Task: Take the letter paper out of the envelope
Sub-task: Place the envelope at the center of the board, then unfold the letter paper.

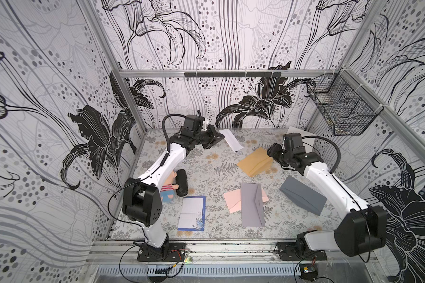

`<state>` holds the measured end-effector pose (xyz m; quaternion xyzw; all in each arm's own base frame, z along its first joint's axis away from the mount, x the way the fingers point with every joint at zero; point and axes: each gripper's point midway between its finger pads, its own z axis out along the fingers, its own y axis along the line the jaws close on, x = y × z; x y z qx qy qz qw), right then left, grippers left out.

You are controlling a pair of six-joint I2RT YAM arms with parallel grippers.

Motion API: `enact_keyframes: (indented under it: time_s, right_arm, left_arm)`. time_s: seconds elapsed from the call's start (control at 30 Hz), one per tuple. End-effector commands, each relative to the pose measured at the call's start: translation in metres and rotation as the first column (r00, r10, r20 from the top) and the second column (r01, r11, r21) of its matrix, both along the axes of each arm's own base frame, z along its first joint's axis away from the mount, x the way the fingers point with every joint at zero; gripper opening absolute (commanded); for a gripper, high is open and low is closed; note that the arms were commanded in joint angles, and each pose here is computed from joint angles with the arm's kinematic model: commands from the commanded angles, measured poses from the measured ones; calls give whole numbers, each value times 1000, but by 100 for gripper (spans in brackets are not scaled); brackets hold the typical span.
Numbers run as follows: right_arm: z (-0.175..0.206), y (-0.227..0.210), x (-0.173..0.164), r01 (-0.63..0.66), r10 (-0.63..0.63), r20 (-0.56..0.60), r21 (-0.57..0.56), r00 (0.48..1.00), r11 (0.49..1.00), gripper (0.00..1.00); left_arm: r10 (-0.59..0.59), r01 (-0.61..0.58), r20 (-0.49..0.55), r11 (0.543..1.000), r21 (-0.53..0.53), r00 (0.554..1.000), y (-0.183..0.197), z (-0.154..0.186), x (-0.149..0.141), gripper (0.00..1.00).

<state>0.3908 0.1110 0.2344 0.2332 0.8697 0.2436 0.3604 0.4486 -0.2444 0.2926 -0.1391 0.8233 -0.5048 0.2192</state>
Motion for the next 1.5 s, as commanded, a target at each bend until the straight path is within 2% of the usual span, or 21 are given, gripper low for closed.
enact_keyframes:
  time_s: [0.0,0.07,0.13,0.37,0.63,0.9,1.03,1.47]
  right_arm:
    - [34,53,4,-160,145,73,296,987,942,63]
    - [41,74,4,-210,197,75,423,977,881,63]
    - [41,85,5,-231,221,80,498,972,836,64]
    - [32,103,10,-239,240,82,611,967,754,65]
    - [23,128,6,-265,300,52,628,953,732,63]
    - [37,129,3,-282,296,86,628,951,725,58]
    - [38,125,-2,-276,290,80,615,954,738,57]
    - [57,134,-10,-323,304,143,637,942,700,45]
  left_arm:
    - [-80,81,27,995,-50,996,-9,12,0,0]
    - [-84,85,25,995,-59,996,-11,11,0,0]
    - [-85,87,26,994,-66,996,-12,10,2,0]
    - [-99,100,21,992,-83,995,-19,9,0,0]
    - [-112,113,18,990,-84,994,-30,5,-4,0]
    - [-116,117,16,990,-80,993,-32,3,-6,0]
    - [-118,119,19,990,-77,993,-32,3,-7,0]
    - [-98,98,5,990,-98,995,-38,-3,-6,0]
